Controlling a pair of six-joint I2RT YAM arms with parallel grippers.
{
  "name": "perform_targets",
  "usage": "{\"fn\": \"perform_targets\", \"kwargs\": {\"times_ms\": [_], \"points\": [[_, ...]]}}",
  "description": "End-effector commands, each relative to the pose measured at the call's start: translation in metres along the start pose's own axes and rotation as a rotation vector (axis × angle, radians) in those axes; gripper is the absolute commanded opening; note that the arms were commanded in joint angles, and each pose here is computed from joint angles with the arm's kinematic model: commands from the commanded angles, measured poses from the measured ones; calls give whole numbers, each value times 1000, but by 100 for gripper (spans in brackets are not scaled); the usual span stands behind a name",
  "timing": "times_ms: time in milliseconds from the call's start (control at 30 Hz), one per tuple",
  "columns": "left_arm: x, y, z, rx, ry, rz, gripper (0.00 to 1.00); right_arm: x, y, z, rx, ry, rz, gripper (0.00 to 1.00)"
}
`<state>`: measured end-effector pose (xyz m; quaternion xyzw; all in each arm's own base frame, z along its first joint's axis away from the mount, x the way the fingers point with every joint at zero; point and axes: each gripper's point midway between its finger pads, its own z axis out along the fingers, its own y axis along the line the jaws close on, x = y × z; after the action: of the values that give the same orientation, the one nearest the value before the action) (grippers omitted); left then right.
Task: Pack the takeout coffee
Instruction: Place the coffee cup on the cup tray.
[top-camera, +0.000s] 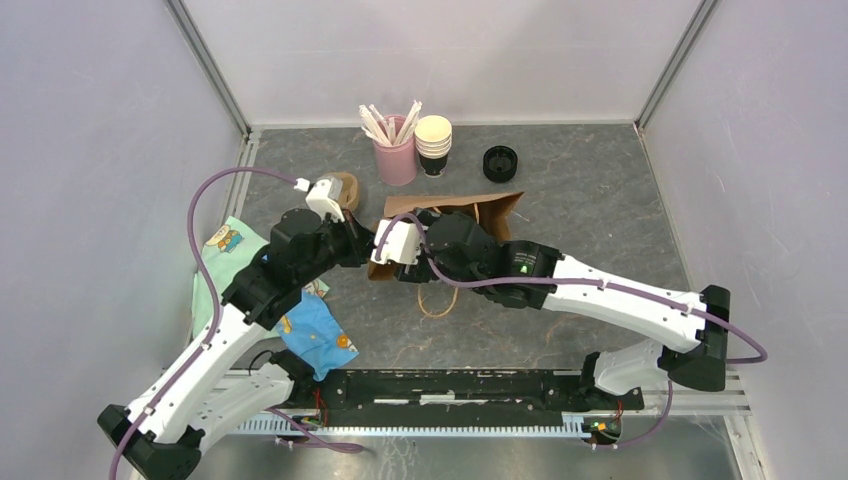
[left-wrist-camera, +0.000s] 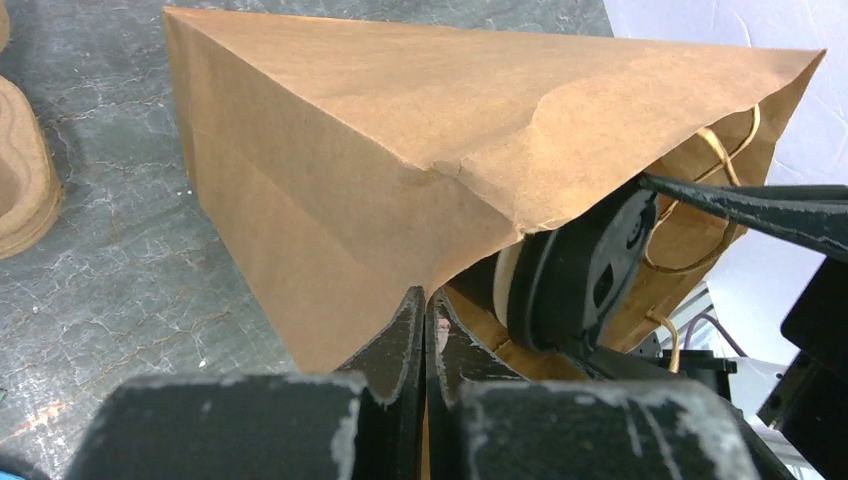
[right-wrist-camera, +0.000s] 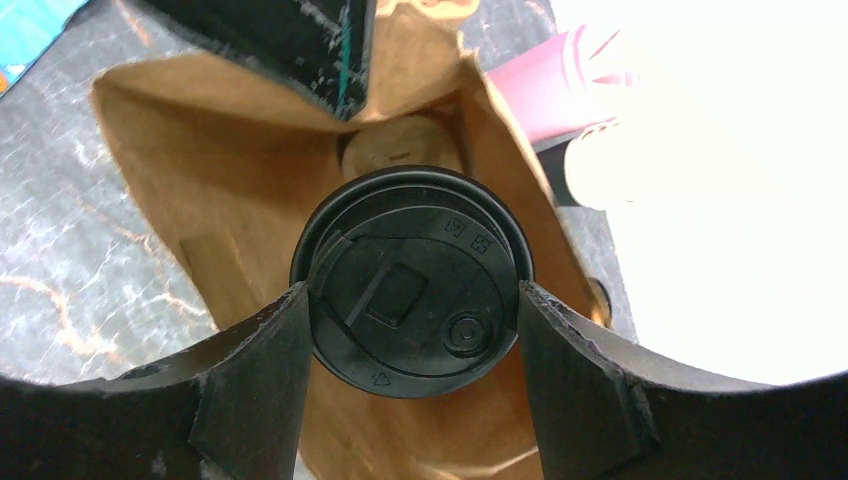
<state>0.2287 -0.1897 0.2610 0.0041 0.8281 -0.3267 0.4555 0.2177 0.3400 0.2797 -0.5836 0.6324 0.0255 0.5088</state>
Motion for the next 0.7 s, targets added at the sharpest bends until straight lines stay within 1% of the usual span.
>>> {"fn": "perform_targets", "kwargs": {"times_ms": [0,267,400,533,667], "points": [[2,-5,-5,32,0,-21,2,-11,-12,15,91,-57,-18,0],[12,3,-10,22,-8,-49,2,1,6,38,29,-110,-111,0],[11,9,-13,-3,-32,-76,2,0,4,50,30,-150,-144,0],[12,17,-13,-35,-51,-71,2,-1,-1,65,15,-137,-142,0],[12,15,-15,-22,-56,-85,2,0,0,74,7,-166,-207,0]]}}
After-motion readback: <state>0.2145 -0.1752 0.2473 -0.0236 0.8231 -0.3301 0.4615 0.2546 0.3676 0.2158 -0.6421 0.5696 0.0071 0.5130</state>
